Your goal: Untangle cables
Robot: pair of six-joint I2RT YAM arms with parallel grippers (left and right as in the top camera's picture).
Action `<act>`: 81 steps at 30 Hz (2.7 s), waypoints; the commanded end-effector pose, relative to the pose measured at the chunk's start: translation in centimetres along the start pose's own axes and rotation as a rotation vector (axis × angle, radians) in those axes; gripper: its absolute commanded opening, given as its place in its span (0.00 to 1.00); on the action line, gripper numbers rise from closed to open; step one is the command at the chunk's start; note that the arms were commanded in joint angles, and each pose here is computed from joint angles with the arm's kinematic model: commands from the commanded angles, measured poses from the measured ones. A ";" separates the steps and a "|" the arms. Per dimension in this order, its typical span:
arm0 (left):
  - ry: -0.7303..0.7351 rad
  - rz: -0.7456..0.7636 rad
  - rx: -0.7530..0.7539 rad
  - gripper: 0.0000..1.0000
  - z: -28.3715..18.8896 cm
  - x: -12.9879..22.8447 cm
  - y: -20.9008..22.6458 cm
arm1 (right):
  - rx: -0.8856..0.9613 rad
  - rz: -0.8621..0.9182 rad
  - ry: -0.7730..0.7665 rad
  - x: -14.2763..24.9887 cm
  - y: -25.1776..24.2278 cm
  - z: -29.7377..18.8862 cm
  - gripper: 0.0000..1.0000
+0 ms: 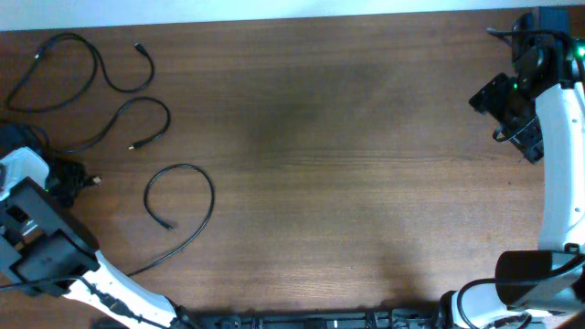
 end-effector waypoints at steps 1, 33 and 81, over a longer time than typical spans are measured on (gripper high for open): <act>0.041 0.053 -0.096 0.06 2.6 1.0 1.4 | 0.010 -0.004 -0.014 -0.1 -0.2 -0.2 0.98; -0.088 0.726 0.103 0.00 -1.9 -6.2 2.2 | 0.010 -0.004 -0.014 -0.1 -0.2 -0.2 0.98; 0.001 1.520 0.657 0.99 -26.4 31.6 -9.1 | -0.371 -0.477 -0.091 10.2 -2.1 -10.4 0.99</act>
Point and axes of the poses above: each gripper's point midway between its finger pads, its own z axis out along the fingers, its own y axis along the line the jaws close on, x = y × z, the point moved 7 cm from there along -z, back along the fingers, and after that the axes turned 13 degrees about -z, right-handed, at the moved point
